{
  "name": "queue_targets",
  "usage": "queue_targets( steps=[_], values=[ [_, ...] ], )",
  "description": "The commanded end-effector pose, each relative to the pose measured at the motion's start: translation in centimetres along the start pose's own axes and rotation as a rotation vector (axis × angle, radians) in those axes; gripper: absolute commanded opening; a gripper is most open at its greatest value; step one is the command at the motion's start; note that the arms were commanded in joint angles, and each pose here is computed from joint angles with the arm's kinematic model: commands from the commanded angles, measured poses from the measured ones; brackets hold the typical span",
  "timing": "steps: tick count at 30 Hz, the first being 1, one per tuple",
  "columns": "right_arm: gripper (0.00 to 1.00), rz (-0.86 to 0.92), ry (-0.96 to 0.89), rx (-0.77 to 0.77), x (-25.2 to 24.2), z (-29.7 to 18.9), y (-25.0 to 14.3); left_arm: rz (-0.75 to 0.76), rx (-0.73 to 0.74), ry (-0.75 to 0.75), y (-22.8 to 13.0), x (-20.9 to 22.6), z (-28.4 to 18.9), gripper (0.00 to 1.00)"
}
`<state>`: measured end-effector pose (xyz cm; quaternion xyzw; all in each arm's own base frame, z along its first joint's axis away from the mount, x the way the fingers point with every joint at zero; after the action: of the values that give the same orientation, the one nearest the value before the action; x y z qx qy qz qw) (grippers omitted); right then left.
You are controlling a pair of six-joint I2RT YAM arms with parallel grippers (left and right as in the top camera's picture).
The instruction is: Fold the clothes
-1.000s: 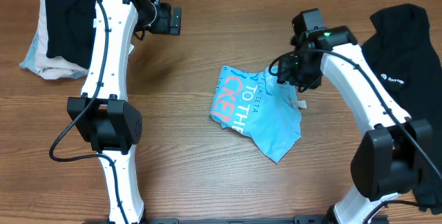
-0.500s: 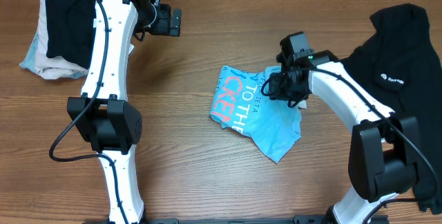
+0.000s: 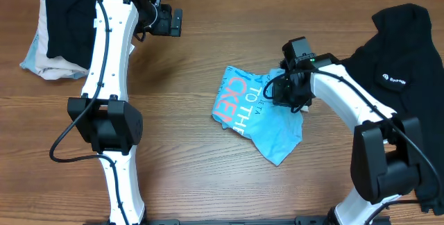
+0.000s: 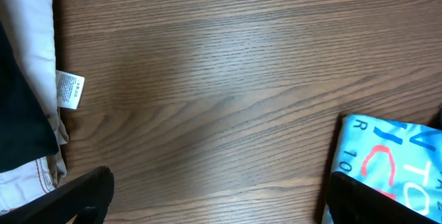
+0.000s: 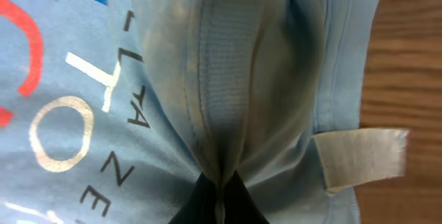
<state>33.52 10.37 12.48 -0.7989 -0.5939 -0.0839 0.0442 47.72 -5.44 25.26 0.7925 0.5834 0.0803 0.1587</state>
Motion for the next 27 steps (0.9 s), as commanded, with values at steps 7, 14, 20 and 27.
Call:
queue_targets(
  steps=[7,14,20,27],
  values=[
    [0.04,0.167,-0.040,-0.019,-2.4,-6.3,-1.3,0.009,0.012,0.007,-0.2,0.5,0.1,1.00],
    [0.44,0.232,-0.134,0.123,-4.9,-2.2,-4.5,0.009,0.019,0.006,-0.4,0.5,0.1,1.00],
    [0.46,0.248,-0.159,0.129,-5.5,-1.5,-5.0,0.078,0.033,-0.065,-0.7,-0.5,0.2,1.00],
    [0.50,0.260,-0.091,0.006,-5.2,-5.9,-2.0,0.225,0.087,-0.181,-1.2,-5.5,0.4,1.00]
  ],
)
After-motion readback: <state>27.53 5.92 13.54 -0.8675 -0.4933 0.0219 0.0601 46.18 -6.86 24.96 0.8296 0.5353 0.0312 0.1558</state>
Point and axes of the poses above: each gripper's point midway between its finger pads, its own z axis out along the fingers, its own x axis along the line the jaws close on, y = z × x, the point moved 8 cm from there along -z, back along the fingers, and after that the axes turned 12 degrees about z, right-handed, at the moved point
